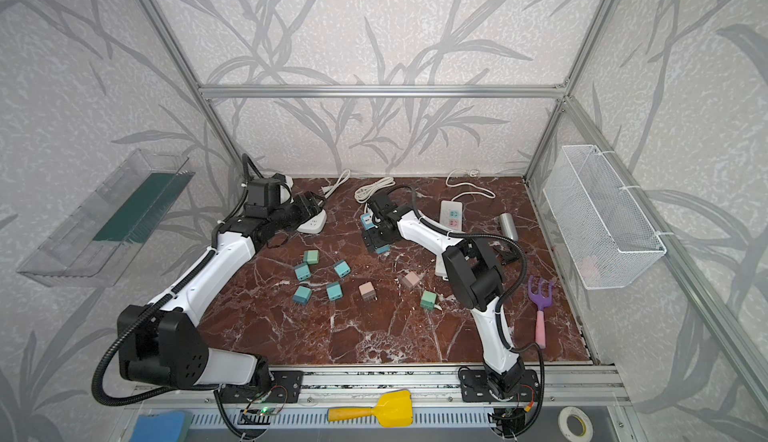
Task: Insert the plug
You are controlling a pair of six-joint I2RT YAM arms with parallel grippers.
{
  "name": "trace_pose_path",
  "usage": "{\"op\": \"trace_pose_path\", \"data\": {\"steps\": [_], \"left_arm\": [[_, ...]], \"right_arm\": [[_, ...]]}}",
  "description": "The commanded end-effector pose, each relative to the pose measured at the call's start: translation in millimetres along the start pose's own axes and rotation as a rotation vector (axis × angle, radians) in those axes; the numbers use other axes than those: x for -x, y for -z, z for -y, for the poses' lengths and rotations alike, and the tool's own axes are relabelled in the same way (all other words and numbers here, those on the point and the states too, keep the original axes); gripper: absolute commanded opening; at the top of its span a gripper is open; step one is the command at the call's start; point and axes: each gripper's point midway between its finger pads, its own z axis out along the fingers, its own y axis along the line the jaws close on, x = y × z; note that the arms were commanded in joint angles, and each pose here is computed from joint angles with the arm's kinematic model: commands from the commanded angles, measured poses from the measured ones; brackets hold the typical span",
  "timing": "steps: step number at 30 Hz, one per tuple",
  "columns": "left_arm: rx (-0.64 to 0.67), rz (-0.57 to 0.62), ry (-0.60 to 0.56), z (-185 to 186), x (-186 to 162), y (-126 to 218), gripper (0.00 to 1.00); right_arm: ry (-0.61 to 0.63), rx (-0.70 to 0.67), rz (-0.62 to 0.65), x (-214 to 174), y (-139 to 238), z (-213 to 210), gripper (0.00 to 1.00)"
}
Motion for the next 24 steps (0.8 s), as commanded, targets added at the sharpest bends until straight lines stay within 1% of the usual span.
{"op": "trace_pose_path", "data": {"steps": [1,5,8,10,12,15,18,21,23,24], "left_arm": [[-0.042,0.021,0.004,14.1,10.1,10.6,0.81],[-0.028,0.031,0.031,4.3,16.5,10.2,0.80],[-0.016,0.038,0.047,-2.3,19.8,9.8,0.80],[-0.013,0.041,0.058,-5.2,21.8,10.1,0.80],[-0.012,0.044,0.064,-7.3,23.4,10.2,0.80],[-0.022,0.043,0.069,-6.5,25.2,10.8,0.78],[-0.021,0.045,0.054,-4.7,26.9,14.1,0.77],[-0.018,0.060,0.046,-3.8,29.2,18.1,0.78],[-0.021,0.063,0.046,-2.7,29.9,19.7,0.77],[-0.023,0.063,0.048,-2.2,29.5,20.0,0.78]], "right_arm": [[-0.011,-0.051,-0.017,5.8,-12.3,3.8,0.90],[-0.032,-0.069,-0.013,11.7,-29.0,4.2,0.89],[-0.043,-0.123,-0.025,12.8,-39.9,10.6,0.88],[-0.062,-0.153,-0.032,12.6,-44.4,15.6,0.83],[-0.082,-0.155,-0.030,12.7,-46.5,15.2,0.76],[-0.102,-0.193,-0.011,13.4,-44.3,19.7,0.69],[-0.136,-0.214,0.010,9.1,-38.6,23.7,0.57],[-0.167,-0.218,0.055,1.5,-29.1,26.8,0.51],[-0.188,-0.226,0.071,-7.4,-22.5,30.7,0.49],[-0.203,-0.235,0.076,-11.3,-18.4,33.1,0.46]]}}
